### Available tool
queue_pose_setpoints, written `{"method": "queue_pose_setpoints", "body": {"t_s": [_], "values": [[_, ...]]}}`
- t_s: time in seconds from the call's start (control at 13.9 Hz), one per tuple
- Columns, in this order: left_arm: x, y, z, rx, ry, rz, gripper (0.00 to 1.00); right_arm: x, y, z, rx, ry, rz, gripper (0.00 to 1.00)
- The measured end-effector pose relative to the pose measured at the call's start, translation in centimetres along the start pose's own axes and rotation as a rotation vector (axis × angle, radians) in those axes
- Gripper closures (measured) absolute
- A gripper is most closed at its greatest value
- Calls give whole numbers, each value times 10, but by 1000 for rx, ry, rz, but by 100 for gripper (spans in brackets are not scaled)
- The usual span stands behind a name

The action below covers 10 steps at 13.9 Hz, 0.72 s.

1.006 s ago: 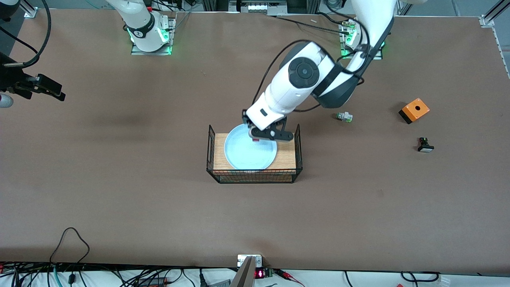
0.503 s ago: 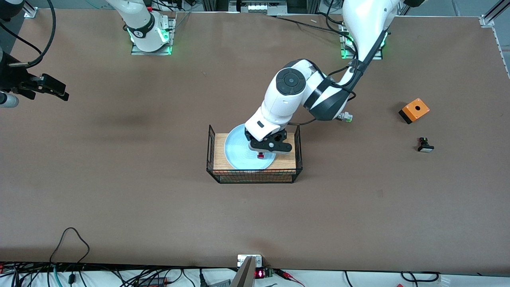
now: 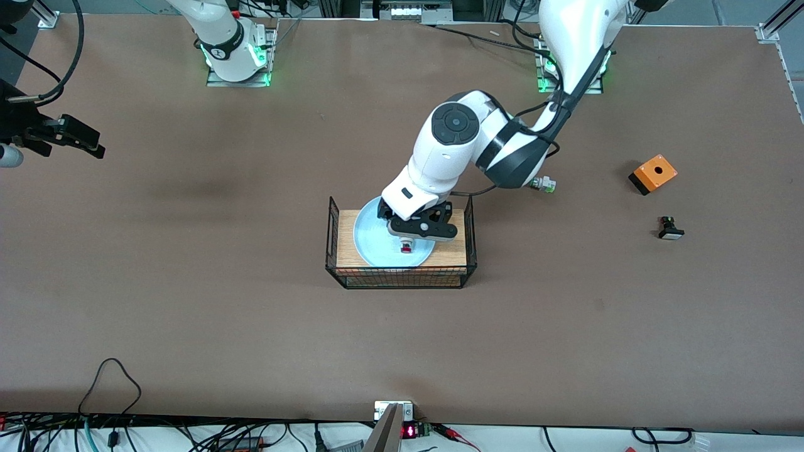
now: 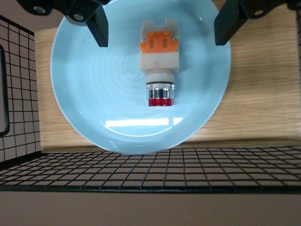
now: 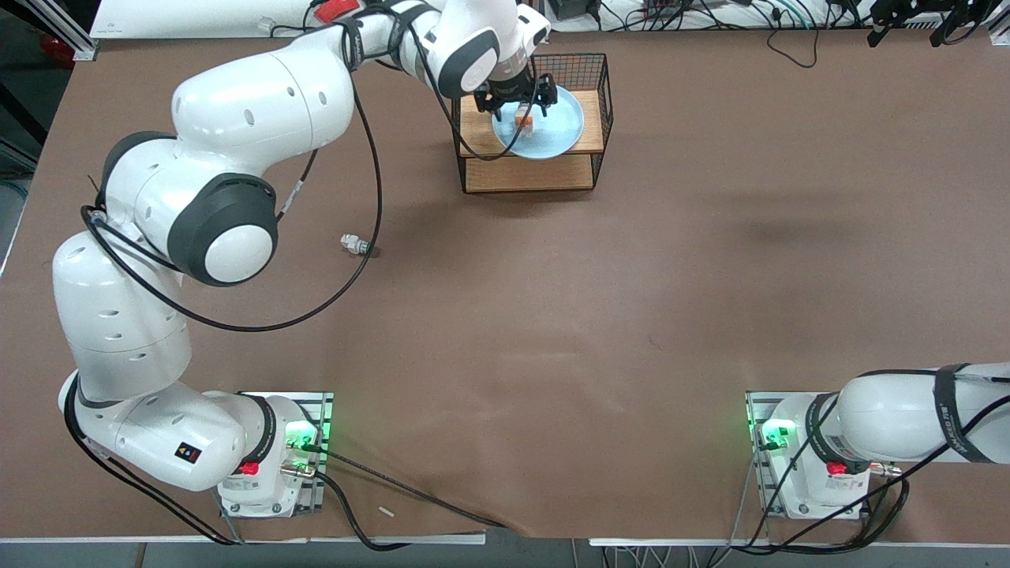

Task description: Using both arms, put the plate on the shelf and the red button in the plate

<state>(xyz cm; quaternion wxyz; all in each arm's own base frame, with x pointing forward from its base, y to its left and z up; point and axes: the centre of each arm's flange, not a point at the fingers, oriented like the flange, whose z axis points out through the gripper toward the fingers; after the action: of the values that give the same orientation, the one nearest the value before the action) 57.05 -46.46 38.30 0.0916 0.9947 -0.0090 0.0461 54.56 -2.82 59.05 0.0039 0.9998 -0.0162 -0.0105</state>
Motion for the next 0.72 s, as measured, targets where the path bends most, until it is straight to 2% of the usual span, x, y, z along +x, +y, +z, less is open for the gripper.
{"method": "queue_pose_setpoints", "body": {"t_s": [0.36,0.57,0.72], "values": [[-30,-29,-130,195,-109,-15,0,-3,0,1,0,-23,0,0],[-29,-90,-183,306,-195,-44,0,-5,0,3,1,-43,-17,0],[-19,-141,-204,340,-265,-31,0,-6,0,3,1,-49,-27,0]]}}
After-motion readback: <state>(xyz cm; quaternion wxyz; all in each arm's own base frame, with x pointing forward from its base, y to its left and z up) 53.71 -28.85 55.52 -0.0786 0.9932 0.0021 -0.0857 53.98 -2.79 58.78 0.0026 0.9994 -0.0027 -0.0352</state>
